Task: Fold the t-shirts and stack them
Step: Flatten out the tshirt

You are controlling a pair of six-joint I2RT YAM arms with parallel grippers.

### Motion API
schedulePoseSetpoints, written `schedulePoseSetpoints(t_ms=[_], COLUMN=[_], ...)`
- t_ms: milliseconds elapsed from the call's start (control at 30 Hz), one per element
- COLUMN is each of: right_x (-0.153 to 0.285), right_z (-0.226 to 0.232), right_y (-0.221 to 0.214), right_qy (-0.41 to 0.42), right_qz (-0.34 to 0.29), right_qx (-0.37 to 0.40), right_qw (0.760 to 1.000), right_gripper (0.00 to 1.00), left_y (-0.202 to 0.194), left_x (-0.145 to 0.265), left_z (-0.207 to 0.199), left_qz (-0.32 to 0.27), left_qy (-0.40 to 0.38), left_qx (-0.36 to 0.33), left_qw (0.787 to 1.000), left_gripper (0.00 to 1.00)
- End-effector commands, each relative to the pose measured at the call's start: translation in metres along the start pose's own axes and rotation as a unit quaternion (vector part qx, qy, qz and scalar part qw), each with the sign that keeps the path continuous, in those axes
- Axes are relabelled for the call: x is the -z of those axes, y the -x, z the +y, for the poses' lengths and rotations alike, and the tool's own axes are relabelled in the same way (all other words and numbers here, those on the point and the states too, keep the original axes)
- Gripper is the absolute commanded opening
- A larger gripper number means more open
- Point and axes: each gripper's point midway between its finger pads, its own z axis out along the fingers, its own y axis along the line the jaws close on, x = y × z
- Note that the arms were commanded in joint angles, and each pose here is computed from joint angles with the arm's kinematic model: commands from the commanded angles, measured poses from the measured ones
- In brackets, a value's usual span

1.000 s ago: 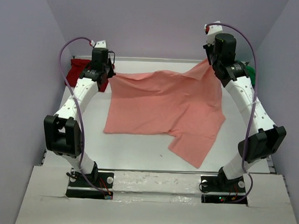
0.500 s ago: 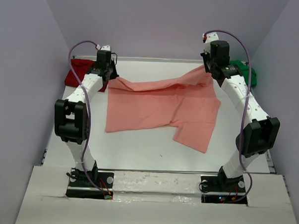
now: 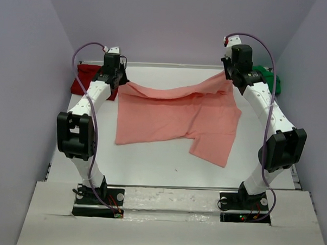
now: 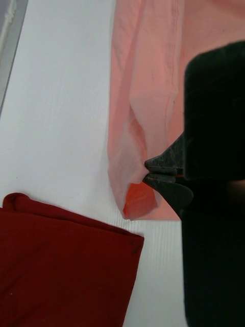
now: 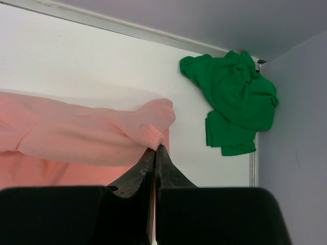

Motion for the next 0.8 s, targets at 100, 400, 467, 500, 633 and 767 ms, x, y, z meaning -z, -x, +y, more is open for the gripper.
schedulePoseSetpoints(t_ms=[100,400,467,500,633,767], right_x=[0.097,0.304,0.353,0.369,0.454,0.506], right_z=[-0.060,-0.114,-0.125,-0.131,-0.147,-0.149], right_y=[0.109,0.186,0.182,0.181,0.175,0.170], right_qy=[-0.036,-0.013,-0.003,-0.003,0.029,0.072], right_qz=[-0.162,-0.359,-0.398,-0.410,-0.474,-0.515], right_qx=[-0.050,-0.097,-0.111,-0.113,-0.131,-0.143], right_qw=[0.985,0.928,0.911,0.905,0.870,0.842], right_gripper=[0.00,0.00,0.00,0.00,0.00,0.00], left_y=[0.107,0.197,0.195,0.193,0.178,0.169], left_x=[0.121,0.371,0.408,0.424,0.507,0.554], left_z=[-0.048,-0.069,-0.065,-0.062,-0.040,-0.032], left_qz=[-0.162,-0.374,-0.399,-0.409,-0.449,-0.468], left_qy=[-0.088,-0.195,-0.212,-0.215,-0.225,-0.240], left_qx=[-0.012,-0.018,-0.021,-0.022,-0.021,-0.018], left_qw=[0.983,0.907,0.892,0.887,0.864,0.850], left_gripper=[0.00,0.00,0.00,0.00,0.00,0.00])
